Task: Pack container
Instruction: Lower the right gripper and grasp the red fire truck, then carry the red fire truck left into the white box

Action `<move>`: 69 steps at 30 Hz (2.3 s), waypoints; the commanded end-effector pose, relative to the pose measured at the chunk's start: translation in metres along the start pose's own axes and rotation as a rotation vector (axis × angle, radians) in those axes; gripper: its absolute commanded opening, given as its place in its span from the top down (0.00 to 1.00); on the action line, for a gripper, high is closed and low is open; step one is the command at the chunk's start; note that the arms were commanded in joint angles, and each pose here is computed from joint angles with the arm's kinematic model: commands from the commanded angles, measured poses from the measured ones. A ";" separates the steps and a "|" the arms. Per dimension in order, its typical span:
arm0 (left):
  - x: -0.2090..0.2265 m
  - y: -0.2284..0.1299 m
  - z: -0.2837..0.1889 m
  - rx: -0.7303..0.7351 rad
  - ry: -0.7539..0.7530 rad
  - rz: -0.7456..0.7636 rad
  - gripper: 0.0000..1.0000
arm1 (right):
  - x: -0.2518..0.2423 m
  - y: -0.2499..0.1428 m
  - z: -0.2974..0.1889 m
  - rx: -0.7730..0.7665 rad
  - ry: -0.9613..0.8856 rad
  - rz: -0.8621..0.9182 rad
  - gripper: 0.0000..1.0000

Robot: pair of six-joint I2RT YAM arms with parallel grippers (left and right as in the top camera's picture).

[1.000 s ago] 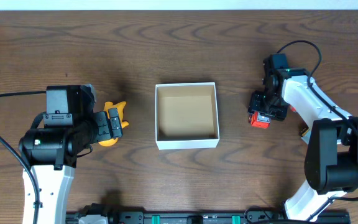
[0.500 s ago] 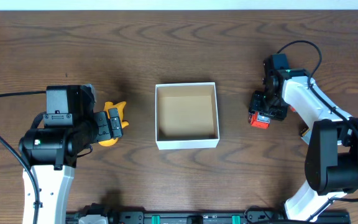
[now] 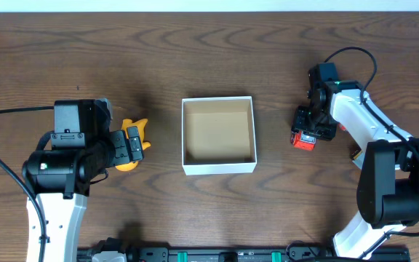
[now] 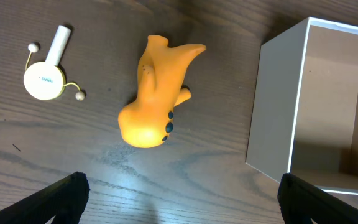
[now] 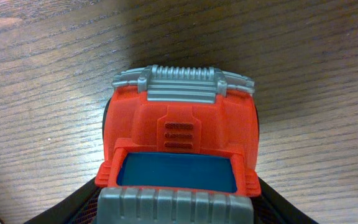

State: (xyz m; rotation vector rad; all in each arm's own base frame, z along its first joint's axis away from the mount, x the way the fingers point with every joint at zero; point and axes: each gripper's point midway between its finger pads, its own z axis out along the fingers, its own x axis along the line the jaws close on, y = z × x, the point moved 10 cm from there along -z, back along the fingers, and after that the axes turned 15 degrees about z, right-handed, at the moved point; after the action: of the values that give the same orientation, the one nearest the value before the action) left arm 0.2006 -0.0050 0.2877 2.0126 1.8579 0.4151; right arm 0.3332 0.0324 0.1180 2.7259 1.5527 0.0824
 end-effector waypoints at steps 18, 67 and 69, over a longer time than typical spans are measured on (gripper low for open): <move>0.001 0.004 -0.006 -0.022 0.005 -0.010 0.02 | 0.042 -0.035 -0.132 -0.331 0.218 -0.209 0.99; 0.001 0.003 -0.004 -0.017 0.005 -0.010 0.02 | 0.153 -0.121 -0.041 -0.256 0.177 -0.125 0.99; 0.001 0.003 -0.004 -0.017 0.005 -0.010 0.02 | 0.152 -0.119 -0.039 -0.252 0.163 -0.122 0.99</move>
State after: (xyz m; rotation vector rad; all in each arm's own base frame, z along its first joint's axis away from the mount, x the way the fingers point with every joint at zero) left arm 0.2006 -0.0050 0.2877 2.0126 1.8579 0.4151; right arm 0.3005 0.2251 0.1588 2.4666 1.6563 0.4715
